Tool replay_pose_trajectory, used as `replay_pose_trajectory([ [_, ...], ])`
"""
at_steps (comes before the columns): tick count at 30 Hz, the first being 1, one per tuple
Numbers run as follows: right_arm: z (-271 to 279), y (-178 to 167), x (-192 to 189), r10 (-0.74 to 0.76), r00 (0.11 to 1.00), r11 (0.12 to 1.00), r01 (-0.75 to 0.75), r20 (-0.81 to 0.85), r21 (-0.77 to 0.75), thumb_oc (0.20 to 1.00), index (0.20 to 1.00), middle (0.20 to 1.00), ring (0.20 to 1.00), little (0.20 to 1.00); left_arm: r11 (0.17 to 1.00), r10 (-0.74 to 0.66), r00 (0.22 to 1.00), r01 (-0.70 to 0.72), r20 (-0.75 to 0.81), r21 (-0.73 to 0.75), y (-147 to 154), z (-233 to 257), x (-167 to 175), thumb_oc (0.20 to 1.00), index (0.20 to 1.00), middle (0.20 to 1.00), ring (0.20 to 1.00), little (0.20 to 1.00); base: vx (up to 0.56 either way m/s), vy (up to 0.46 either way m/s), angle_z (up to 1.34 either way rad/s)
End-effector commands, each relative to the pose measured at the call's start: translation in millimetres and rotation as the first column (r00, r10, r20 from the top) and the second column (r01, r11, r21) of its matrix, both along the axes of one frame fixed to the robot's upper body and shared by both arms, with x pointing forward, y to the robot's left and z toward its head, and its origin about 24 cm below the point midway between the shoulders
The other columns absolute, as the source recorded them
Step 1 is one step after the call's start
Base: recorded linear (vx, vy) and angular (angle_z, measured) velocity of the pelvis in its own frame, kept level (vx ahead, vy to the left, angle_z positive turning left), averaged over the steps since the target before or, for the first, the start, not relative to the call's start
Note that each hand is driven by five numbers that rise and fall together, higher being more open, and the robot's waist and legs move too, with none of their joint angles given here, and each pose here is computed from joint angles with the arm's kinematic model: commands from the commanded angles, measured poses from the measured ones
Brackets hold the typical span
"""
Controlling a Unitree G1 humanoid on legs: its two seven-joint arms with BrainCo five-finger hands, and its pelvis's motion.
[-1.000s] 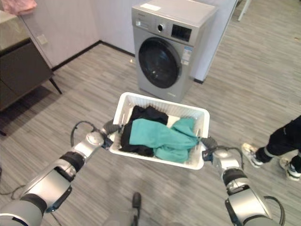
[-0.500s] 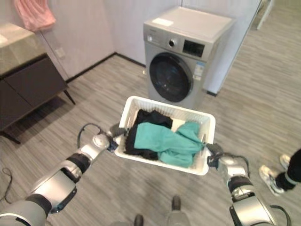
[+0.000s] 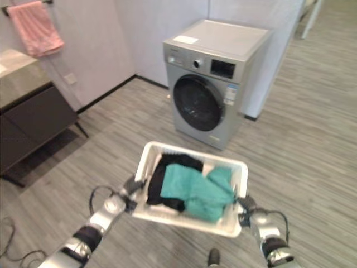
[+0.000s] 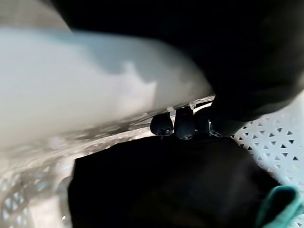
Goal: Grab the laundry basket,head to the washer,open it,put in the laundry and shut it.
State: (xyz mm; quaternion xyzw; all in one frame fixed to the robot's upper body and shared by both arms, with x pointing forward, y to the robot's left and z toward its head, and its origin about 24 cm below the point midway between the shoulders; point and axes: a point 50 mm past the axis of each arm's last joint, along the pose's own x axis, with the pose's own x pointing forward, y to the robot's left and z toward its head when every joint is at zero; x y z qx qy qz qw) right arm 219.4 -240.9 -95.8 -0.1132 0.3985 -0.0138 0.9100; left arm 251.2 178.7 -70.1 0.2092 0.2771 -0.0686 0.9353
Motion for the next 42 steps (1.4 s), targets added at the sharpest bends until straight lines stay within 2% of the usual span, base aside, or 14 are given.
replay_pose_trajectory([
  [1, 13.4, 11.4, 20.5, 0.032, 0.993, 0.998, -0.039, 0.117, 0.052, 0.200, 0.200, 0.200, 0.200, 0.200, 1.000, 0.030, 0.984, -0.030, 0.175, -0.001, 9.9, 30.7, 28.8, 0.200, 0.200, 0.200, 0.200, 0.200, -0.01, 0.019, 0.06],
  [4, 21.5, 12.3, 27.9, 0.042, 0.986, 0.997, -0.051, 0.159, 0.051, 0.200, 0.200, 0.200, 0.200, 0.200, 0.999, 0.030, 0.983, -0.032, 0.179, 0.004, 11.2, 32.1, 29.6, 0.200, 0.200, 0.200, 0.200, 0.200, -0.01, 0.021, 0.10],
  [11, 70.9, 11.3, 63.9, 0.076, 0.924, 0.996, -0.090, 0.374, 0.022, 0.200, 0.200, 0.200, 0.200, 0.200, 0.999, 0.049, 0.970, -0.050, 0.237, 0.001, 19.4, 45.9, 35.9, 0.200, 0.200, 0.200, 0.200, 0.200, -0.01, 0.048, 0.04],
  [16, 119.2, -5.8, 79.0, 0.127, 0.846, 0.992, -0.113, 0.518, -0.058, 0.200, 0.200, 0.200, 0.200, 0.200, 0.998, 0.057, 0.926, -0.061, 0.373, -0.003, 34.5, 82.1, 47.5, 0.200, 0.200, 0.200, 0.200, 0.200, 0.00, 0.115, -0.07],
  [19, 155.0, -32.5, 77.5, 0.130, 0.789, 0.991, -0.087, 0.600, -0.101, 0.200, 0.200, 0.200, 0.200, 0.200, 0.998, 0.022, 0.857, -0.050, 0.515, 0.042, 48.7, 128.0, 59.9, 0.200, 0.200, 0.200, 0.200, 0.200, 0.05, 0.193, 0.01],
  [22, 165.8, -47.8, 71.5, 0.129, 0.778, 0.990, -0.067, 0.615, -0.122, 0.200, 0.200, 0.200, 0.200, 0.200, 0.996, -0.014, 0.813, -0.040, 0.583, 0.080, 51.7, 155.0, 68.1, 0.200, 0.200, 0.200, 0.200, 0.200, 0.13, 0.165, 0.08],
  [28, 192.3, -41.3, 83.4, 0.212, 0.722, 0.976, -0.126, 0.659, -0.176, 0.200, 0.200, 0.200, 0.200, 0.200, 0.993, 0.011, 0.763, -0.083, 0.646, 0.081, 61.0, 178.9, 77.0, 0.200, 0.200, 0.200, 0.200, 0.200, 0.19, 0.097, -0.04],
  [36, 179.4, -39.7, 71.3, 0.180, 0.734, 0.983, -0.116, 0.654, -0.140, 0.200, 0.200, 0.200, 0.200, 0.200, 0.995, 0.023, 0.783, -0.076, 0.622, 0.059, 52.8, 168.1, 79.7, 0.200, 0.200, 0.200, 0.200, 0.200, 0.42, -0.021, 0.08],
  [42, 183.8, -46.3, 59.7, 0.137, 0.710, 0.990, -0.083, 0.691, -0.110, 0.200, 0.200, 0.200, 0.200, 0.200, 0.998, 0.009, 0.787, -0.042, 0.616, 0.039, 39.9, 164.3, 82.0, 0.200, 0.200, 0.200, 0.200, 0.200, 0.36, -0.152, 0.45],
])
